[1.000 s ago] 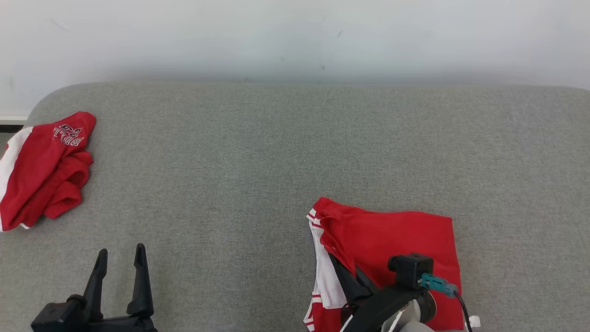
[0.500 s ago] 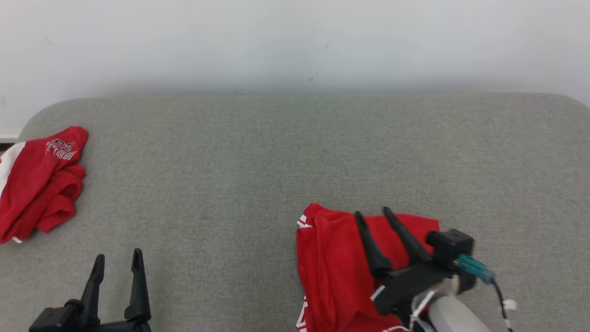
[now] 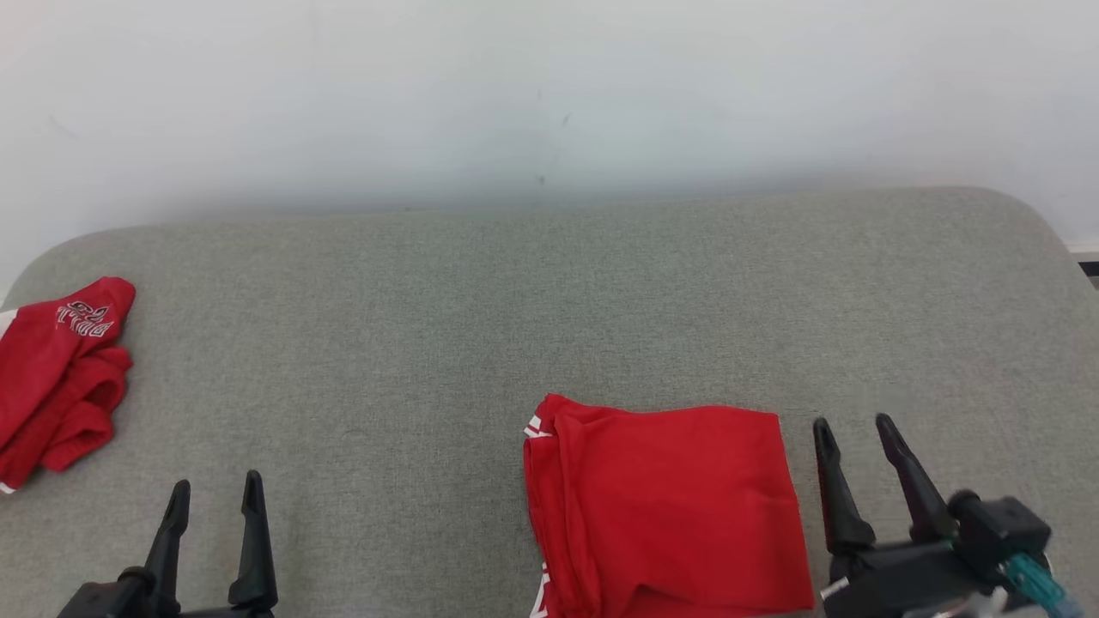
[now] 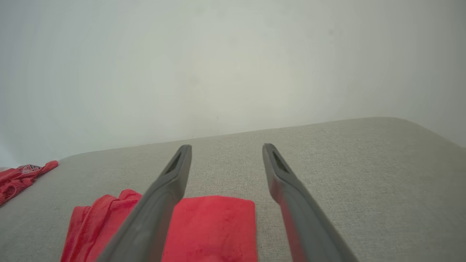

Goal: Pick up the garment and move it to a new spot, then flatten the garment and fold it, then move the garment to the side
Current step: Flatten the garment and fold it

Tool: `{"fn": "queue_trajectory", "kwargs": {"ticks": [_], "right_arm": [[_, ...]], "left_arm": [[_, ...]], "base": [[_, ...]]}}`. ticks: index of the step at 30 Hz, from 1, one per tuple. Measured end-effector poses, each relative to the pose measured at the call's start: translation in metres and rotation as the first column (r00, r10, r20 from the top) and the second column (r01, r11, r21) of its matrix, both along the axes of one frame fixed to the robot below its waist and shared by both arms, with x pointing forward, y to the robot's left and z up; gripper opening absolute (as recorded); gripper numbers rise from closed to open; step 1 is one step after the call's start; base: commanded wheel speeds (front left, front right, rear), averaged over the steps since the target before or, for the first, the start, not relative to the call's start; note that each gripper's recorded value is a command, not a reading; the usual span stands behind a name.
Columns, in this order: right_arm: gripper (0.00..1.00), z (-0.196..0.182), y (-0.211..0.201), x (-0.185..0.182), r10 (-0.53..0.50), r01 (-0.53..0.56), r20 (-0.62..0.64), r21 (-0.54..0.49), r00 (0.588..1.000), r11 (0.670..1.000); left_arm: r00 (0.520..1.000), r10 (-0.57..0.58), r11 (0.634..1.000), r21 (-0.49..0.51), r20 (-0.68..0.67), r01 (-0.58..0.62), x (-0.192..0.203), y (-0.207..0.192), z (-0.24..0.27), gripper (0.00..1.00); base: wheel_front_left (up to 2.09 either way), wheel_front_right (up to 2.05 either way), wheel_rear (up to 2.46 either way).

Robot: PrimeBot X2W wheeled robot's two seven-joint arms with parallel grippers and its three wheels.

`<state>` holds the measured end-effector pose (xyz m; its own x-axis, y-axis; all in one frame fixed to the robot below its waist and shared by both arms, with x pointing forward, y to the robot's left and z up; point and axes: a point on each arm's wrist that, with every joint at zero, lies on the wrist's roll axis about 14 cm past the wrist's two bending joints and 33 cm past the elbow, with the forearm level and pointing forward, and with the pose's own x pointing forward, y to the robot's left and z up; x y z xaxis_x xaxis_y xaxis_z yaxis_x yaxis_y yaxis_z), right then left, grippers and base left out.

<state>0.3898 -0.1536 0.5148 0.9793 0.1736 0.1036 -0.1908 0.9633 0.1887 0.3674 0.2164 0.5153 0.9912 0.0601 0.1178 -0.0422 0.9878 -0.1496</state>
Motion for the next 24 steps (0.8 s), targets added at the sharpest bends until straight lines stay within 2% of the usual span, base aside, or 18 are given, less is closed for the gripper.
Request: {"fn": "queue_trajectory", "kwargs": {"ticks": [4, 12, 24], "right_arm": [[1.00, -0.005, -0.013, -0.017, -0.046, 0.046, -0.006, -0.009, 0.999, 0.999], [1.00, -0.014, -0.017, -0.036, -0.070, 0.070, -0.030, -0.001, 0.997, 0.998], [1.00, -0.013, -0.006, -0.039, -0.039, 0.038, -0.024, -0.016, 0.999, 0.999]], "left_arm": [[1.000, -0.017, 0.999, 0.029, 0.001, 0.017, -0.002, -0.005, 0.001, 1.00], [0.998, -0.054, 0.996, 0.075, 0.019, 0.052, -0.011, -0.011, 0.008, 1.00], [1.000, -0.022, 0.995, 0.100, 0.007, 0.021, -0.027, -0.002, 0.005, 1.00]], "base": [[0.00, 0.00, 0.00], [0.00, 0.00, 0.00], [0.00, 0.00, 0.00]]}}
